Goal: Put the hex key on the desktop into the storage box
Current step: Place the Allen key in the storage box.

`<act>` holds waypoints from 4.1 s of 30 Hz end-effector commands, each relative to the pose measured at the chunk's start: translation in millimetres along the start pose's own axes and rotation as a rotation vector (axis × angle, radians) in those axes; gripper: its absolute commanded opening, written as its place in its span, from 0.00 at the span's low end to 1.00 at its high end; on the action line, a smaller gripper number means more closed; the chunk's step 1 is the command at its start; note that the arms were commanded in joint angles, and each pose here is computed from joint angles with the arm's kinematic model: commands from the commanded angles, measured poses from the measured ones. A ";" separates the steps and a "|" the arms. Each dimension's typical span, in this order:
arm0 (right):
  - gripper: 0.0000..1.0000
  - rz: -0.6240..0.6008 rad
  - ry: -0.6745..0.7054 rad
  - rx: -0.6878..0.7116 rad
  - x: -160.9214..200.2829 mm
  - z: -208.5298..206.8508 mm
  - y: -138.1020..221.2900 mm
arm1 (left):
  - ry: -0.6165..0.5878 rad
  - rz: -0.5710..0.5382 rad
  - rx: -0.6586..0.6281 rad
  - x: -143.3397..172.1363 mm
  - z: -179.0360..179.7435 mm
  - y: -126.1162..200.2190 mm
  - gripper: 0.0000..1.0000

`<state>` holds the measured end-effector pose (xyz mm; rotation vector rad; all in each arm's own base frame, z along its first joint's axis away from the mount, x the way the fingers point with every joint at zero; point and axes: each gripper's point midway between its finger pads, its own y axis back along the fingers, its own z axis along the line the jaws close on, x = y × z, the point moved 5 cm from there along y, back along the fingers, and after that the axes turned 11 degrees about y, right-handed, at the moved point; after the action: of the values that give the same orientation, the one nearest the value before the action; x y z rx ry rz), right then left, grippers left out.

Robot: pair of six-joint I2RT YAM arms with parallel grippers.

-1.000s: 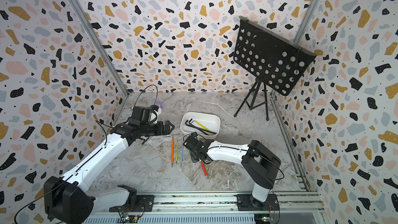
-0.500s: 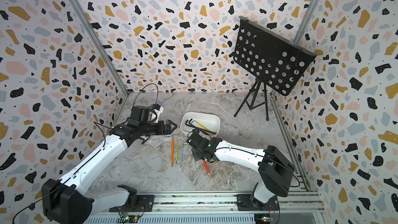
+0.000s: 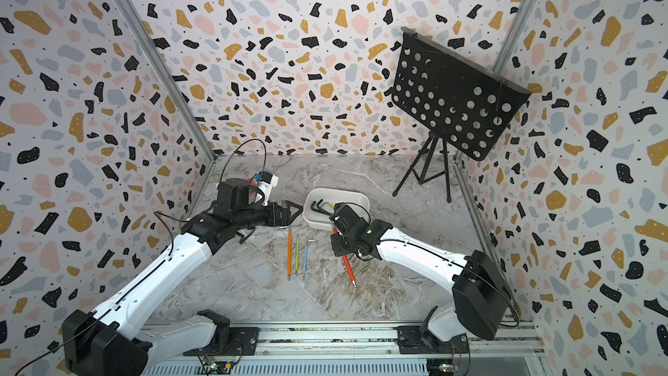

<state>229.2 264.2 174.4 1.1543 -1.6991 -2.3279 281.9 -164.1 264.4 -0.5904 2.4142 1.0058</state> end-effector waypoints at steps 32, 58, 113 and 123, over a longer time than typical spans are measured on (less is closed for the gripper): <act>0.00 -0.029 0.401 -0.075 -142.3 -56.5 -43.2 | 0.233 0.023 0.079 -75.0 43.0 -69.4 1.00; 0.00 0.046 0.550 -0.116 -140.8 -63.5 -113.6 | 0.290 0.035 0.156 -75.8 42.4 -79.2 1.00; 0.49 -0.028 0.457 -0.058 -143.3 -64.0 -69.1 | 0.266 0.016 0.112 -78.3 51.0 -74.3 1.00; 0.53 -0.199 0.285 -0.053 -135.0 -56.0 1.1 | 0.217 -0.017 0.078 -77.3 48.7 -62.4 1.00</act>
<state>369.6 282.7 225.6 1.6256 -1.4880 -2.0348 393.0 -156.3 231.0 -0.7138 2.6920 0.8789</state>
